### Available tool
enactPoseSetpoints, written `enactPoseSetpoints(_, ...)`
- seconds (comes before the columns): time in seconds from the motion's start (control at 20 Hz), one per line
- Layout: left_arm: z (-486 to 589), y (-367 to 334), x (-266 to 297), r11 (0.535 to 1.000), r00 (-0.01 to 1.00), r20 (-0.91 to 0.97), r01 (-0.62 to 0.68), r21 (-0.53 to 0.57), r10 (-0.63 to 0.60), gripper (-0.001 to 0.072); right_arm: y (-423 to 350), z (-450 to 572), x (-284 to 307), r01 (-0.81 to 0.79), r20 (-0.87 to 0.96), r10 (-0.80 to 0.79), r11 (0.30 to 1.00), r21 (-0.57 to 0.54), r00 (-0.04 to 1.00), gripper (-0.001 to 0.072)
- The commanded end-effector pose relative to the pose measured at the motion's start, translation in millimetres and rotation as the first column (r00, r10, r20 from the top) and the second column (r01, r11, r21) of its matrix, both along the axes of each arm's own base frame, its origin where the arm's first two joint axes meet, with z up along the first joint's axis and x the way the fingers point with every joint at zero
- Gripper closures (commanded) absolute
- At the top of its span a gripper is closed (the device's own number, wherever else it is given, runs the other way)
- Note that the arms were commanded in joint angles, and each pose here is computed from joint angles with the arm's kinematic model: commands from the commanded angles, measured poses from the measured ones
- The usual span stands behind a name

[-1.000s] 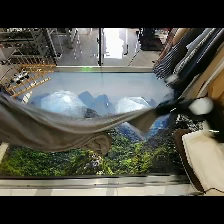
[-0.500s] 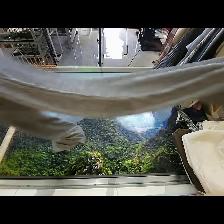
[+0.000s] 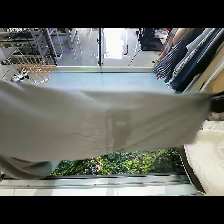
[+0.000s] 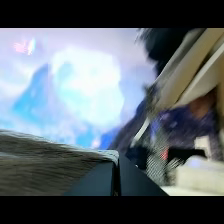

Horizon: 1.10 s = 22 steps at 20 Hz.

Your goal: Fold the clothes and pants, and hang the long-sleeved shirts on hangers.

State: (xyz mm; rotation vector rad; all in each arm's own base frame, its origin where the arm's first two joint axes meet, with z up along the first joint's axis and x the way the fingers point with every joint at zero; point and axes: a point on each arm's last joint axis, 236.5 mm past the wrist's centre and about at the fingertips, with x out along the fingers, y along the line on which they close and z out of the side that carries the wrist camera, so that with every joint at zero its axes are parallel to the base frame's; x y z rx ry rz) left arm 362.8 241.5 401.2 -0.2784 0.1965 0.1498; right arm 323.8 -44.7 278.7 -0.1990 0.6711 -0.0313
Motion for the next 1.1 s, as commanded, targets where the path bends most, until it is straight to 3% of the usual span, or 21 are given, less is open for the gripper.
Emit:
enactPoseSetpoints(0.0, -152, 1, 50, 0.984, 0.903, -0.397, 0.119, -0.132, -0.162, 0.0690, 6, -122, 15, 0.030, -0.240, -0.003, 0.994, 0.108, 0.971, 0.0692)
enactPoseSetpoints(0.15, -242, 38, 88, 0.964, 0.868, -0.454, 0.091, -0.249, -0.199, 0.0692, 2, -193, 60, 0.070, -0.280, -0.024, 0.985, 0.155, 0.960, 0.0693)
enactPoseSetpoints(0.3, -289, 61, 140, 0.933, 0.920, -0.349, 0.046, -0.358, -0.179, 0.0693, -6, -245, 135, 0.117, -0.255, -0.061, 0.971, 0.210, 0.965, 0.0693)
enactPoseSetpoints(0.45, -297, 82, 184, 0.908, 0.976, -0.203, -0.018, -0.418, -0.074, 0.0692, -4, -268, 211, 0.133, -0.202, -0.076, 0.950, 0.282, 0.976, 0.0692)
enactPoseSetpoints(0.6, -308, 88, 222, 0.909, 0.990, -0.136, -0.083, -0.409, 0.029, 0.0686, 23, -277, 279, 0.078, -0.120, -0.042, 0.947, 0.312, 0.992, 0.0685)
enactPoseSetpoints(0.65, -309, 88, 230, 0.915, 0.991, -0.124, -0.100, -0.391, 0.055, 0.0541, 31, -277, 292, 0.078, -0.108, -0.045, 0.940, 0.333, 0.993, 0.0621)
enactPoseSetpoints(0.7, -309, 90, 232, 0.928, 0.989, -0.127, -0.113, -0.355, 0.072, 0.0189, 33, -275, 300, 0.104, -0.110, -0.068, 0.924, 0.369, 0.992, 0.0305)
enactPoseSetpoints(0.75, -307, 96, 229, 0.939, 0.987, -0.138, -0.127, -0.319, 0.087, 0.0004, 33, -272, 297, 0.127, -0.137, -0.079, 0.913, 0.387, 0.987, 0.0171)
enactPoseSetpoints(0.9, -324, 135, 155, 0.956, 0.911, -0.391, -0.221, -0.193, 0.132, 0.0029, 23, -263, 252, 0.131, -0.302, -0.009, 0.912, 0.389, 0.953, 0.0188)
enactPoseSetpoints(1.0, -377, 157, 42, 0.907, 0.644, -0.744, -0.400, -0.130, 0.177, 0.0030, 69, -243, 216, -0.035, -0.333, 0.231, 0.864, 0.502, 0.914, 0.0201)
enactPoseSetpoints(1.05, -397, 151, -6, 0.890, 0.506, -0.854, -0.437, -0.132, 0.121, 0.0074, 110, -226, 195, -0.138, -0.304, 0.384, 0.788, 0.600, 0.872, 0.0220)
